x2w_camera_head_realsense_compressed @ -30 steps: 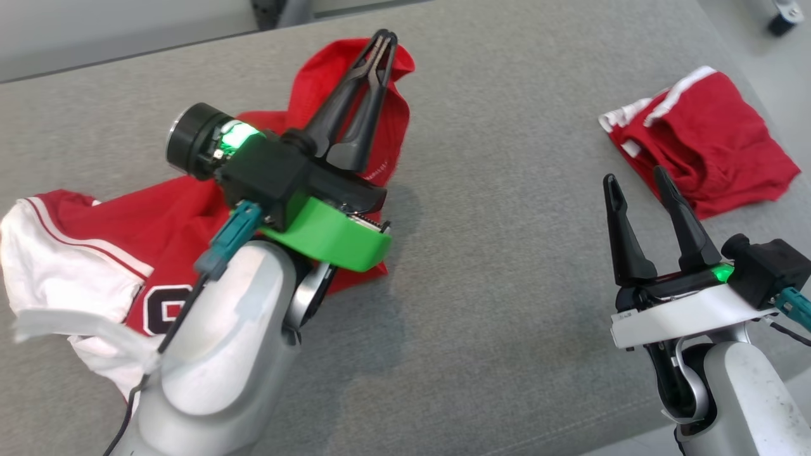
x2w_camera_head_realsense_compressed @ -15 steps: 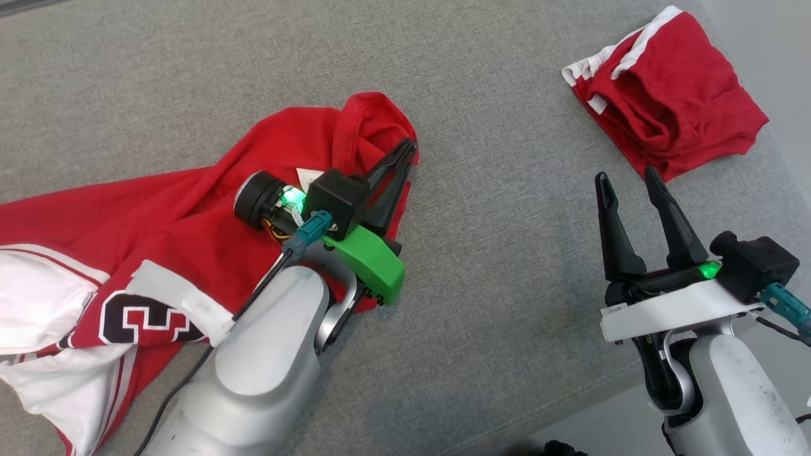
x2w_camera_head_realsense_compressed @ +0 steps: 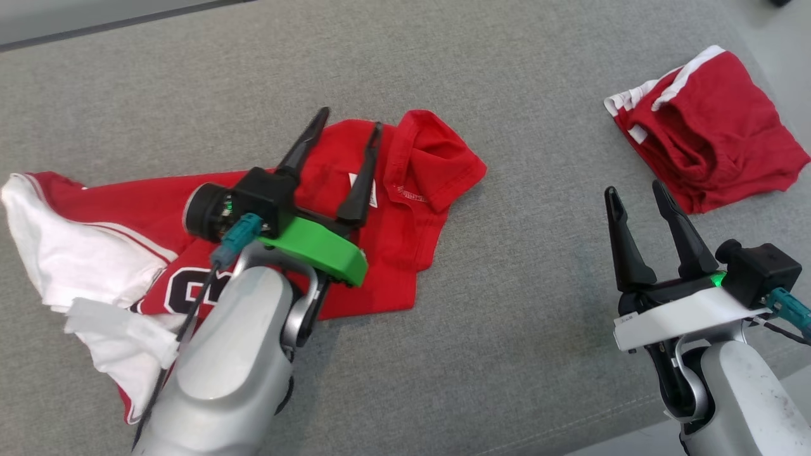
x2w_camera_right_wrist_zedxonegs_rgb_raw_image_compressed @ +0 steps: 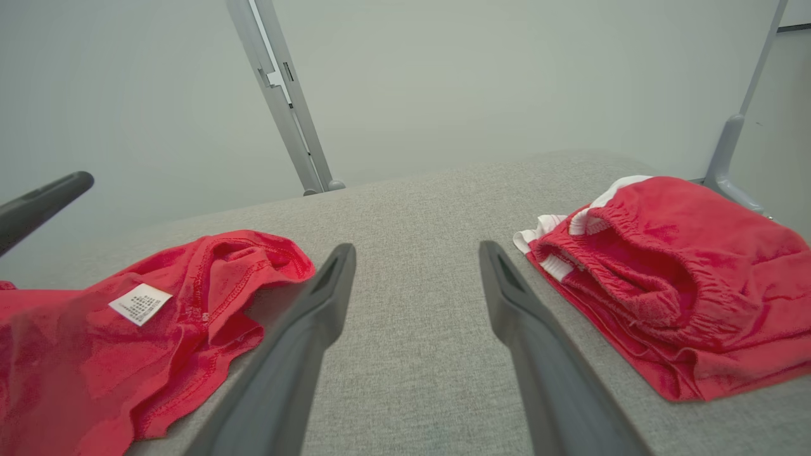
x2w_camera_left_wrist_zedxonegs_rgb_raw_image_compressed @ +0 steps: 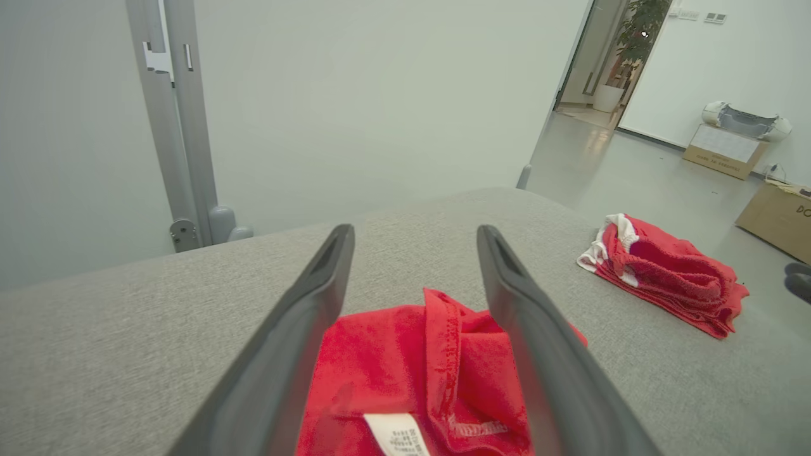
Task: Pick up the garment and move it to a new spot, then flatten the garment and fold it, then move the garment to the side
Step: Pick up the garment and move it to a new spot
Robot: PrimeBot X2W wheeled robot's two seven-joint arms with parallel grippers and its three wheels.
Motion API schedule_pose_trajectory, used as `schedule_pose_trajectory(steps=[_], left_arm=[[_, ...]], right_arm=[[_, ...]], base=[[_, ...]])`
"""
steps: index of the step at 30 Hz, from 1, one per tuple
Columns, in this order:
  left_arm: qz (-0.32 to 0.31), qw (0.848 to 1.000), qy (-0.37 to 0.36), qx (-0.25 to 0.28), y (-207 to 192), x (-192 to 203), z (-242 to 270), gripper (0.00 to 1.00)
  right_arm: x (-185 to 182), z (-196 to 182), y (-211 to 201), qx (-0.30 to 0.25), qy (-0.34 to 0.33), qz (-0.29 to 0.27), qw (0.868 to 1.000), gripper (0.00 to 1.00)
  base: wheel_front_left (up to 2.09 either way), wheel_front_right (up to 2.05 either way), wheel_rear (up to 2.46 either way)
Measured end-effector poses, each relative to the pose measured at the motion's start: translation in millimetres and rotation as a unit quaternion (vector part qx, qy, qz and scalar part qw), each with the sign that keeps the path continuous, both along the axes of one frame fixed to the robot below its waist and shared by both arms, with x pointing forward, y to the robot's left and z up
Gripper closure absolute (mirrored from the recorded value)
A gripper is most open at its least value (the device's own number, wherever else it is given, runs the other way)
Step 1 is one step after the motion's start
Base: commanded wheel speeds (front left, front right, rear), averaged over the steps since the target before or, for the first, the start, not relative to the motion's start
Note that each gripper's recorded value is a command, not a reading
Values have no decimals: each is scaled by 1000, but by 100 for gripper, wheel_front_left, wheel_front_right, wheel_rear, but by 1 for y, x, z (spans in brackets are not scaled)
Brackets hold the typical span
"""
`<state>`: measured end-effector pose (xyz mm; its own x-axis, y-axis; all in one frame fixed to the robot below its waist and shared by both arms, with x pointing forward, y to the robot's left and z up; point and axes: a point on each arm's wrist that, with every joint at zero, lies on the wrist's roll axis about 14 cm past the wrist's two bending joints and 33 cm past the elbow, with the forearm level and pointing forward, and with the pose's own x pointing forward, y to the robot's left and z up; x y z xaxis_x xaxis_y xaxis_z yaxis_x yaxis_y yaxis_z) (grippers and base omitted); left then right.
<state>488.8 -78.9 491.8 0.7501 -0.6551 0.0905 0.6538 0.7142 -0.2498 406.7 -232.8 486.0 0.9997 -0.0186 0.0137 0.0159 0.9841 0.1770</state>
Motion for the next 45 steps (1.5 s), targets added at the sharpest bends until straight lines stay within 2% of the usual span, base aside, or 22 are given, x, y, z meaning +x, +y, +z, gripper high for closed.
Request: schedule_pose_trajectory(steps=[5, 12, 20, 29, 45], left_arm=[[112, 994, -14, 6, 72, 18, 15, 0], [248, 968, -39, 9, 173, 12, 38, 0], [319, 946, -44, 31, 241, -29, 40, 0], [334, 940, -52, 49, 259, -68, 41, 0], [319, 945, -40, 62, 255, -109, 33, 0]], right_arm=[[2, 10, 14, -1, -10, 27, 1000, 0], [2, 25, 35, 2, -25, 61, 998, 0], [-5, 41, 49, -5, -44, 84, 995, 0], [-21, 49, 54, -9, -48, 94, 994, 0], [-50, 59, 58, -12, -58, 100, 993, 0]], base=[[0, 0, 0], [0, 0, 0], [0, 0, 0], [0, 0, 0], [0, 0, 0]])
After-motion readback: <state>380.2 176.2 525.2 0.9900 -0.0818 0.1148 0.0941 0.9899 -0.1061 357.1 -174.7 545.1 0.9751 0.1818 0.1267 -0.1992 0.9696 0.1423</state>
